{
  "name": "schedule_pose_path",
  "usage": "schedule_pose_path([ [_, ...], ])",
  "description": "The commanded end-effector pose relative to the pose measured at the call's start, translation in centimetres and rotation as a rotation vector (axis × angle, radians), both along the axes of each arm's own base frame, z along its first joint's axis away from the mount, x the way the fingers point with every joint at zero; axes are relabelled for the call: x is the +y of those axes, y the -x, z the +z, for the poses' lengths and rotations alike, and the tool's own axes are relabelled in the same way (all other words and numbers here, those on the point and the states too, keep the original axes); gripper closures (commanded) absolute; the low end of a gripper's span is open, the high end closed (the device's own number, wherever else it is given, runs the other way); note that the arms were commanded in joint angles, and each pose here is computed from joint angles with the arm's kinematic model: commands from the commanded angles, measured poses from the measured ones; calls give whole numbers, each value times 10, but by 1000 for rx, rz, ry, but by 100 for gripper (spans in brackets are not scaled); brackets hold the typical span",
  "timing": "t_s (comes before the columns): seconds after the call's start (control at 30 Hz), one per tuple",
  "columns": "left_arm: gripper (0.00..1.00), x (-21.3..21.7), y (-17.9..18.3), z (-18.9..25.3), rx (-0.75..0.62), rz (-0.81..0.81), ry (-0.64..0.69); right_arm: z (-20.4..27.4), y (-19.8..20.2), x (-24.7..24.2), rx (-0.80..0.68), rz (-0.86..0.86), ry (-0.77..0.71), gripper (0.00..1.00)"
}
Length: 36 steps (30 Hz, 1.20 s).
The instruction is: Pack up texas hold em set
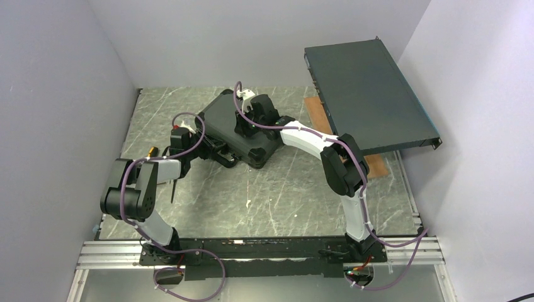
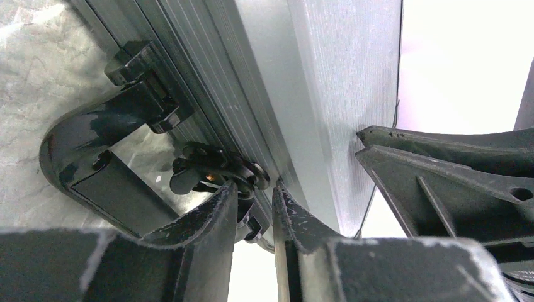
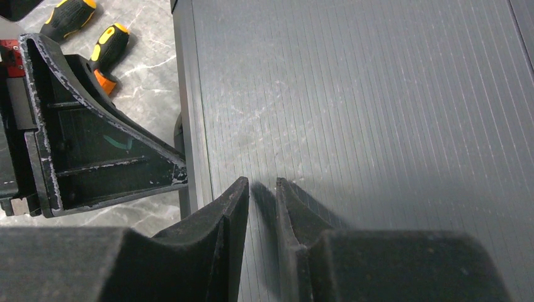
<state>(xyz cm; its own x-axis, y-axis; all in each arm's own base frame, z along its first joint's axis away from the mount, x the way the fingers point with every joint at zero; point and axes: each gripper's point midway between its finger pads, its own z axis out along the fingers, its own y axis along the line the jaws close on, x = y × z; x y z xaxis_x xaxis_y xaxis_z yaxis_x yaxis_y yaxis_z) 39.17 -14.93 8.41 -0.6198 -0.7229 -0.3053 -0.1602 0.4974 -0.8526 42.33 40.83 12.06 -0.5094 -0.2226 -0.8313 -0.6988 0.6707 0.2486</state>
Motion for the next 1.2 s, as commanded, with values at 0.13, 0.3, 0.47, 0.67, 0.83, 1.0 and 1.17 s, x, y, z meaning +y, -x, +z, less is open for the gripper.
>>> schedule_pose_path([
  [0.13, 69, -15, -19, 37, -137, -47, 53, -80, 37, -31, 222, 10, 190, 74],
  [0.3, 70, -15, -17, 55, -207, -35, 47, -80, 38, -30, 224, 13, 186, 74],
  [0.47, 73, -18, -20, 74, -265, -37, 91, -80, 39, -30, 226, 17, 185, 74],
  [0.67, 79, -22, -20, 89, -304, -36, 136, -78, 39, -30, 222, 16, 184, 74],
  [0.83, 83, -23, -12, 102, -331, -32, 140, -80, 40, -29, 229, 21, 182, 74],
  [1.0, 83, -23, -7, 116, -358, -31, 134, -82, 40, -28, 234, 21, 185, 74],
  [1.17, 83, -23, -8, 110, -331, -26, 129, -80, 42, -27, 230, 27, 189, 75],
])
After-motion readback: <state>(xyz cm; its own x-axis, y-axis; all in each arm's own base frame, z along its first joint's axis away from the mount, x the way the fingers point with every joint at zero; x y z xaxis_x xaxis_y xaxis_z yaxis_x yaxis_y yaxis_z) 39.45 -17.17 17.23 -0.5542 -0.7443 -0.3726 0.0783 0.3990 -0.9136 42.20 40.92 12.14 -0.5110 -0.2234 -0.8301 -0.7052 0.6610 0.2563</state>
